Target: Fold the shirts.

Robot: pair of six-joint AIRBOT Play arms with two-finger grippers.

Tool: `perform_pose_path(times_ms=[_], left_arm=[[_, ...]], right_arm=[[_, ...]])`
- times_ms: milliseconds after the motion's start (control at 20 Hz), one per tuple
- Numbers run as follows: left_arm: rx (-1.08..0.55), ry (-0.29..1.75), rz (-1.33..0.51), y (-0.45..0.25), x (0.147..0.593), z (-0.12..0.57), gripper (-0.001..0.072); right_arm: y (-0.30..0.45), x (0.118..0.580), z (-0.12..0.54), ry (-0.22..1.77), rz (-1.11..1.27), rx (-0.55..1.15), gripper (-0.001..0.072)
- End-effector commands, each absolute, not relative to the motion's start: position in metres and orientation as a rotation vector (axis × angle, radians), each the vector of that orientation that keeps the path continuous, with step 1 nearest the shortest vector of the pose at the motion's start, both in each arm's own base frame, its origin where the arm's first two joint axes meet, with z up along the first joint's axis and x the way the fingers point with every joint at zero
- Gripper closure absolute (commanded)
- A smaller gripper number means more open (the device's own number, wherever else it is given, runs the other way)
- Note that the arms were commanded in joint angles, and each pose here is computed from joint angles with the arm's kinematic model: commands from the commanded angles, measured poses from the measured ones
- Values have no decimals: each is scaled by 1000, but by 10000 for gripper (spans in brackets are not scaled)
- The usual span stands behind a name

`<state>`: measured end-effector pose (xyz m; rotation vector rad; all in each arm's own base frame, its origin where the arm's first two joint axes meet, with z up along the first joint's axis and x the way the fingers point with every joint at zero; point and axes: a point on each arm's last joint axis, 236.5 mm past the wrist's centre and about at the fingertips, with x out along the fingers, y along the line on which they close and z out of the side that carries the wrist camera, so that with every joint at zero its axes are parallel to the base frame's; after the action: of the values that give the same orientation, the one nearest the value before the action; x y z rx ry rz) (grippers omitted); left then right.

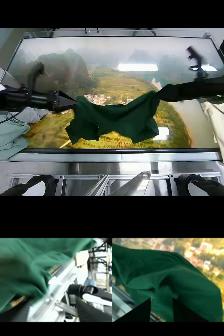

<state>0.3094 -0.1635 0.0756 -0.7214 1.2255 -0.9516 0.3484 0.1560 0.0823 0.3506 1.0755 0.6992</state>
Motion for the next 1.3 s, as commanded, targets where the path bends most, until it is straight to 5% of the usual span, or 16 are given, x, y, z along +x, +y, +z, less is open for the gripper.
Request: perform_pose_path(times_ms=[0,200,650,900,1250], left_arm=[[-801,1353,-965,-155,317,38,-1],[-883,1396,-1027,-123,314,55,0],[-1031,1431,-676,-120,261,-32,1],[-1019,1521,-705,-135,258,-62,1],[-923,1640,-826,-169,276,-82,10]], right_arm=[[148,369,33,1161,658,402,303],[114,350,38,1230,650,469,266],[180,229,-47,1476,703,568,267],[194,224,-77,1537,681,581,267],[225,255,-91,1446,743,805,277]])
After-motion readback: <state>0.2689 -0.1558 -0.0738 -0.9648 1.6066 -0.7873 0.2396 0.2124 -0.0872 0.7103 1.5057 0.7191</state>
